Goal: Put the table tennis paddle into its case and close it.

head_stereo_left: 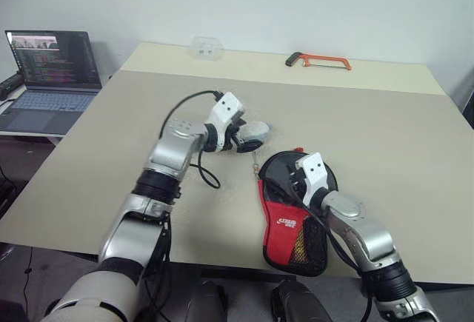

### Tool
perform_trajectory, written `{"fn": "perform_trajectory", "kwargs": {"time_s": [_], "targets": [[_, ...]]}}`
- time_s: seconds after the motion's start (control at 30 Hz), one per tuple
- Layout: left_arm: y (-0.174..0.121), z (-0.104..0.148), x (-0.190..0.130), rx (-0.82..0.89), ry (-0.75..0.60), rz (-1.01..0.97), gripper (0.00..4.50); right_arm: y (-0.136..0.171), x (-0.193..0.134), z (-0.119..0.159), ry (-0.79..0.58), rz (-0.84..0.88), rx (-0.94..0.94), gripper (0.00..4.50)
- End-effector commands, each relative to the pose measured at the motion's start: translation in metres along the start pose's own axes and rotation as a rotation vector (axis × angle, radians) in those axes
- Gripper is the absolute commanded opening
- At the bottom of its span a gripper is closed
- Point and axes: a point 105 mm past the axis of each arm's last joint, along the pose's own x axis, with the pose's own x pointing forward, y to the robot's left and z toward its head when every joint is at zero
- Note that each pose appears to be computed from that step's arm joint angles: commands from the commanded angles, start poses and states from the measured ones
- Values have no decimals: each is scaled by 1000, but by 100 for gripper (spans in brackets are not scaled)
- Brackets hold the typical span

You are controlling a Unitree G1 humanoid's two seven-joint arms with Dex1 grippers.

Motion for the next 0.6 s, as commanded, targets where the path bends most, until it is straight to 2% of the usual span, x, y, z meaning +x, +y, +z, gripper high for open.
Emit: {"fn": "perform_trajectory", "kwargs": {"time_s": [0.03, 0.23, 0.6], "targets": [[8, 16, 5, 22, -12, 59, 450, 8, 2, -22, 71, 22, 25, 447], [16, 15, 16, 22, 18, 124, 450, 16, 3, -25, 84, 42, 17, 447], [18, -15, 39, 107, 181, 201, 450, 13, 1, -27, 88, 21, 12, 447]]}}
